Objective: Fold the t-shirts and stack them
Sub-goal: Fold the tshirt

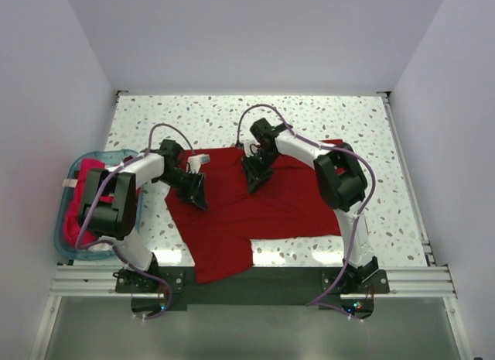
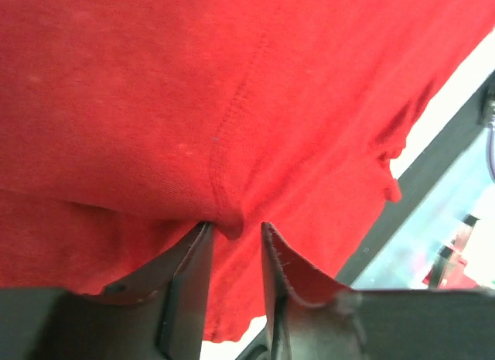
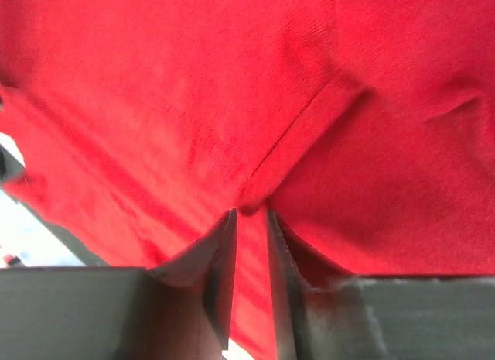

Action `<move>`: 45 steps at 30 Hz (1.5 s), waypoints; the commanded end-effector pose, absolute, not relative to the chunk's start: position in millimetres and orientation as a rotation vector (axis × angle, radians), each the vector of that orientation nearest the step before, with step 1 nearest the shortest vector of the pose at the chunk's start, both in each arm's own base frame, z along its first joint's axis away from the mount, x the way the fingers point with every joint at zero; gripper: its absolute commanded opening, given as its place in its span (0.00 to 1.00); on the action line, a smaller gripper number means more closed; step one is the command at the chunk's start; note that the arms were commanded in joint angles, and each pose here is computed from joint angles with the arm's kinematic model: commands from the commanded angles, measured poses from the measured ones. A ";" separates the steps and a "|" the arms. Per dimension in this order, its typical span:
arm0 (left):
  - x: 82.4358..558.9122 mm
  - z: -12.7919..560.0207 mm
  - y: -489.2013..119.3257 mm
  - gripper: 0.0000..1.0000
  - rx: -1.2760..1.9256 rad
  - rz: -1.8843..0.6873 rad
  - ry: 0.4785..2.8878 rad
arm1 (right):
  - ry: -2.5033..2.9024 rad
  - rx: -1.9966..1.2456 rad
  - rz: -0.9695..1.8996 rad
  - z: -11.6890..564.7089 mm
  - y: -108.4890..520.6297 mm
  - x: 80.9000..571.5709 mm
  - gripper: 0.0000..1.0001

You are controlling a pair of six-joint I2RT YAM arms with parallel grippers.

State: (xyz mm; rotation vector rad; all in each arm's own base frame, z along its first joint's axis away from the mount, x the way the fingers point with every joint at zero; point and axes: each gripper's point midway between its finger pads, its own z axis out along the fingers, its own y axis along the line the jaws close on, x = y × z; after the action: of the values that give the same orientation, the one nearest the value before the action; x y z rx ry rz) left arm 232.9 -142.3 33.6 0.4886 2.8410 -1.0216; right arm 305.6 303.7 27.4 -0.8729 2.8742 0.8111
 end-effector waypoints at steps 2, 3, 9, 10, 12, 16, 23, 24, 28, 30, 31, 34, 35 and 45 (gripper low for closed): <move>263.5 85.2 -143.2 0.39 0.594 -1.047 2.605 | 2.718 -0.958 0.933 89.6 290.9 317.1 0.40; 281.2 98.4 -134.6 0.41 0.569 -1.006 2.546 | 2.686 -0.951 0.987 101.7 288.3 318.2 0.49; 362.5 129.5 -99.2 0.45 0.480 -0.658 2.413 | 2.563 -0.816 0.995 155.5 228.8 366.3 0.69; 372.0 127.0 -93.7 0.45 0.458 -0.608 2.417 | 2.587 -0.795 0.894 150.3 213.4 376.6 0.68; 392.8 114.6 -79.3 0.44 0.397 -0.497 2.470 | 2.624 -0.741 0.807 138.8 184.5 394.5 0.62; 412.2 83.7 -69.3 0.41 0.339 -0.433 2.558 | 2.675 -0.667 0.517 115.4 122.0 432.1 0.50; 431.8 60.9 -55.9 0.40 0.331 -0.321 2.598 | 2.674 -0.606 0.187 81.8 49.9 471.1 0.40; 433.9 57.9 -54.1 0.40 0.330 -0.306 2.602 | 2.687 -0.602 0.134 75.5 41.5 472.1 0.40; 438.6 32.4 -44.4 0.37 0.317 -0.230 2.664 | 2.713 -0.621 -0.017 44.1 19.4 482.8 0.38; 446.4 28.4 -37.9 0.36 0.326 -0.173 2.670 | 2.726 -0.624 -0.070 35.7 10.4 486.6 0.36; 448.3 18.7 -35.2 0.36 0.324 -0.155 2.690 | 2.747 -0.623 -0.107 27.2 4.5 486.2 0.36; 464.2 6.1 -28.3 0.33 0.319 -0.098 2.700 | 2.744 -0.615 -0.194 22.0 -12.4 492.1 0.35; 476.4 9.5 -26.9 0.32 0.325 -0.081 2.677 | 2.733 -0.607 -0.215 19.5 -18.1 496.9 0.35; 548.7 -0.1 -34.0 0.29 0.341 -0.085 2.594 | 2.629 -0.565 -0.310 9.0 -36.8 558.9 0.35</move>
State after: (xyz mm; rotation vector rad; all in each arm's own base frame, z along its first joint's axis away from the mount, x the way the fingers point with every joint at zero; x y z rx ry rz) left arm 539.6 -42.6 21.0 0.3190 2.5718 -0.1416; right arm 533.6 -13.5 25.7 -0.5892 2.6639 -0.2108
